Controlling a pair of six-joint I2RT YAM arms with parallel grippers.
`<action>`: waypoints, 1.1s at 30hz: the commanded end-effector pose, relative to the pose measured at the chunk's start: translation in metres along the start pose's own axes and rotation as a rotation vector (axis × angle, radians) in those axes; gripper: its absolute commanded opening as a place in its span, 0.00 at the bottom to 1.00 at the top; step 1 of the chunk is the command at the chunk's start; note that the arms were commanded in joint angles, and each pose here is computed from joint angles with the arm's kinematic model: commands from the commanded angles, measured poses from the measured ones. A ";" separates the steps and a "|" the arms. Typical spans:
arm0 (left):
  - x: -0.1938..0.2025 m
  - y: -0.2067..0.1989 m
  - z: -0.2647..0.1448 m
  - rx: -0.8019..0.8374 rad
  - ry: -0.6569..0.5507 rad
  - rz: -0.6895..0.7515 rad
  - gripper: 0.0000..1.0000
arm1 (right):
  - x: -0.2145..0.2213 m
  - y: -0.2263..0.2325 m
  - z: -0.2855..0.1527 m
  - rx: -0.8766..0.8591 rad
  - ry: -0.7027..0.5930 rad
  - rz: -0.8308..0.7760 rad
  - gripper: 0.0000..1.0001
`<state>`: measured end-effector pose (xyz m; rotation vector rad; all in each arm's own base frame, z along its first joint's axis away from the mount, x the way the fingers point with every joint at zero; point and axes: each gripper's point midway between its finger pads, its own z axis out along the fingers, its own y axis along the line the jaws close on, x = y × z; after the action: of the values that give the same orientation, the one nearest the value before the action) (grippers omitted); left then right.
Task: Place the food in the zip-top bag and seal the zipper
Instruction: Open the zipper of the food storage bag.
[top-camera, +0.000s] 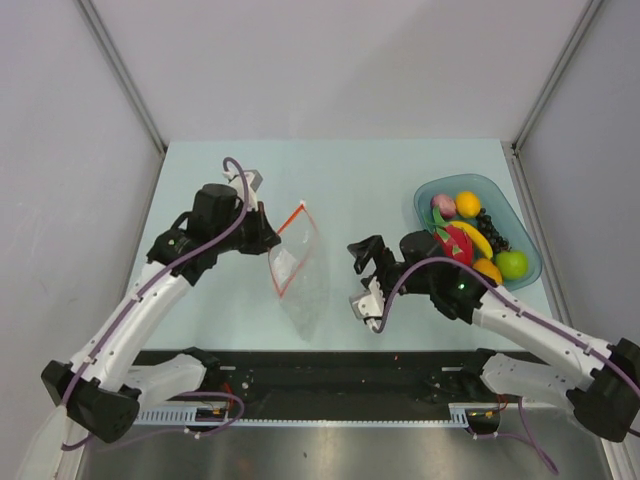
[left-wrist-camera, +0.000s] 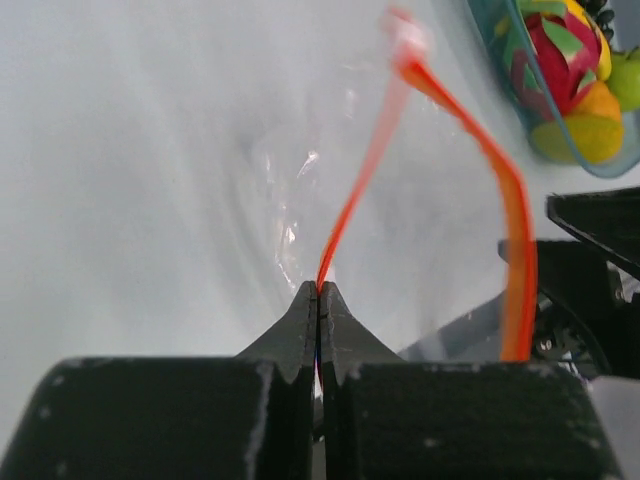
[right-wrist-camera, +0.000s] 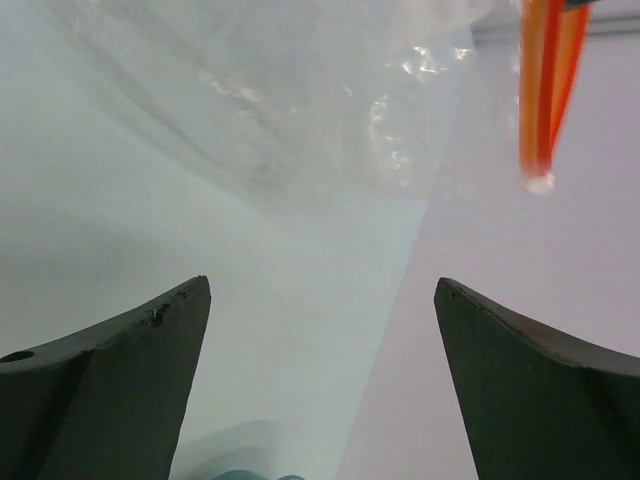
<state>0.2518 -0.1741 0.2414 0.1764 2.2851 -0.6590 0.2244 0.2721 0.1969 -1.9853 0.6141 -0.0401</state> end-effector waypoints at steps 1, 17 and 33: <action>-0.032 -0.017 0.006 -0.028 -0.130 0.005 0.00 | -0.017 -0.054 -0.039 0.144 -0.052 0.252 1.00; -0.055 -0.080 0.040 -0.083 -0.156 0.265 0.00 | 0.025 -0.096 -0.077 0.191 -0.214 2.035 0.95; -0.067 -0.055 0.004 -0.200 -0.235 0.346 0.00 | 0.006 -0.115 0.032 0.063 -0.284 2.285 0.77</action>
<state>0.2906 -0.2340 0.2866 0.3748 2.0783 -0.2801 0.2627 0.3162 0.2690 -0.3180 2.1705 1.4288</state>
